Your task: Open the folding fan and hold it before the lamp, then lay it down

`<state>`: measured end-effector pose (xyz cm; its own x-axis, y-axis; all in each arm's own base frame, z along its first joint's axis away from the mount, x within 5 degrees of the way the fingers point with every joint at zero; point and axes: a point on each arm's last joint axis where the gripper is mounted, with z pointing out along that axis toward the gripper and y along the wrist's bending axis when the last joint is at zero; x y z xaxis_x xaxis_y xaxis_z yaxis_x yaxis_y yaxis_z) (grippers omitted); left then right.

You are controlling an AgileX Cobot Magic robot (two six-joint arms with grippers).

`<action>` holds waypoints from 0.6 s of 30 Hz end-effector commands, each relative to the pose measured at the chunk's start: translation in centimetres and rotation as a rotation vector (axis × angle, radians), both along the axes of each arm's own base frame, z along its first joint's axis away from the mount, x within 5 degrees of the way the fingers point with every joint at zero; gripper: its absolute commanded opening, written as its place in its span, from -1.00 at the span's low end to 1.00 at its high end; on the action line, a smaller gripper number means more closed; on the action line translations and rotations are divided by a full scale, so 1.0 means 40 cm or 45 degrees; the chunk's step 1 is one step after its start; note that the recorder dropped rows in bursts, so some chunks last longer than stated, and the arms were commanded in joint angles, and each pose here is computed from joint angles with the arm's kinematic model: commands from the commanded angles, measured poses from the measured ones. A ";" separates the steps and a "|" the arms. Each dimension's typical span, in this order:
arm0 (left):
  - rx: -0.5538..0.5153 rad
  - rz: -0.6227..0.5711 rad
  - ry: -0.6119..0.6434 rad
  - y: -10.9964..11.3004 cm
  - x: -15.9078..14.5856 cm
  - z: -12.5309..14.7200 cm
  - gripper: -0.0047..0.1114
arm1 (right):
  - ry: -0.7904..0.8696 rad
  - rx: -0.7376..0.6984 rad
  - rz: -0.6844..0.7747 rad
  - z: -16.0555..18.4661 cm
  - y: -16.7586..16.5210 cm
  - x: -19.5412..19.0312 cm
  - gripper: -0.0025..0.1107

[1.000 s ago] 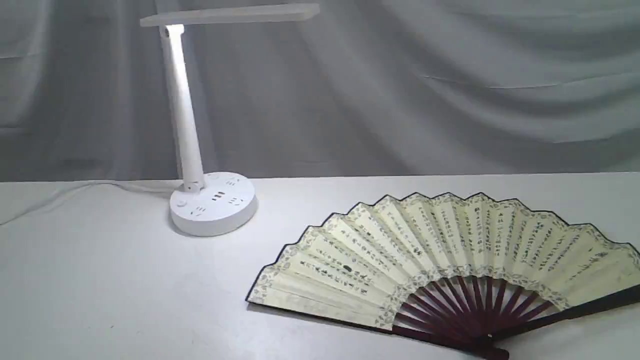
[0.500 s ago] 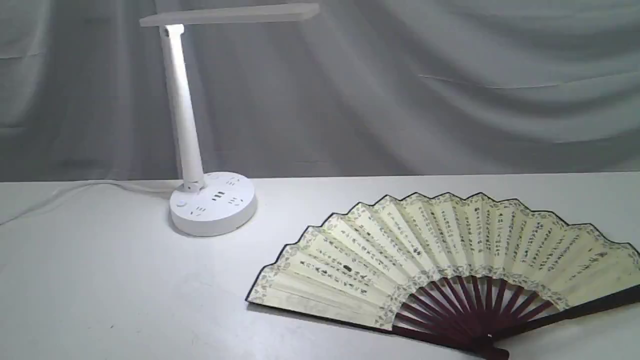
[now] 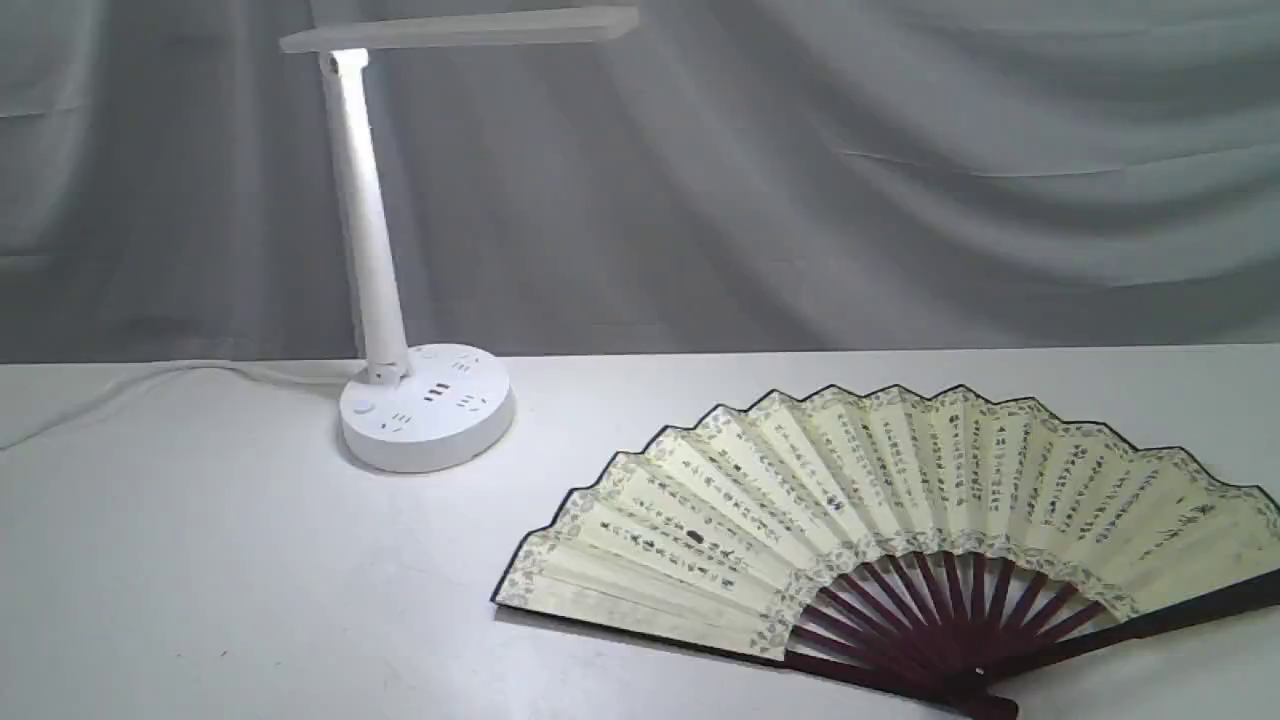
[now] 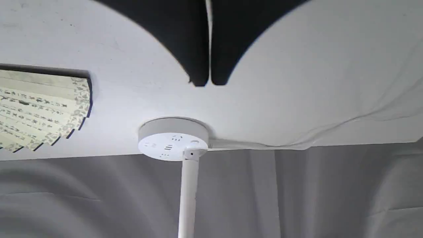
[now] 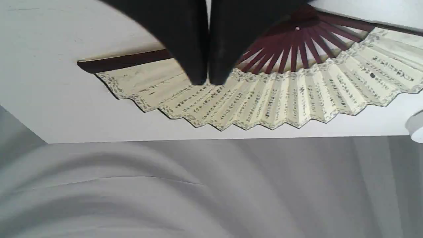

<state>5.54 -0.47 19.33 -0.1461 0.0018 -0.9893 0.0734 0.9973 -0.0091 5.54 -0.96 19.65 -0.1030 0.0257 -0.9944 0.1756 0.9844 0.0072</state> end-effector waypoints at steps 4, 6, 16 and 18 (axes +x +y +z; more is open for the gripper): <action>-0.006 -0.004 -0.025 0.000 0.000 0.001 -0.92 | 0.016 -0.075 -0.003 -0.002 -0.002 -0.001 -0.96; -0.009 -0.004 -0.025 0.000 0.000 0.001 -0.92 | 0.016 -0.075 -0.003 -0.002 -0.002 -0.001 -0.96; -0.009 -0.004 -0.025 0.000 0.000 0.001 -0.92 | 0.015 -0.073 -0.003 -0.002 -0.002 -0.001 -0.96; -0.009 -0.004 -0.025 0.000 0.000 0.001 -0.92 | 0.015 -0.073 -0.003 -0.002 -0.002 -0.001 -0.96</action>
<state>5.55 -0.47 19.39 -0.1399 -0.0014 -0.9902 0.0726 0.9973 -0.0117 5.52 -1.05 19.65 -0.1116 -0.0216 -0.9935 0.1795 0.9829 -0.0416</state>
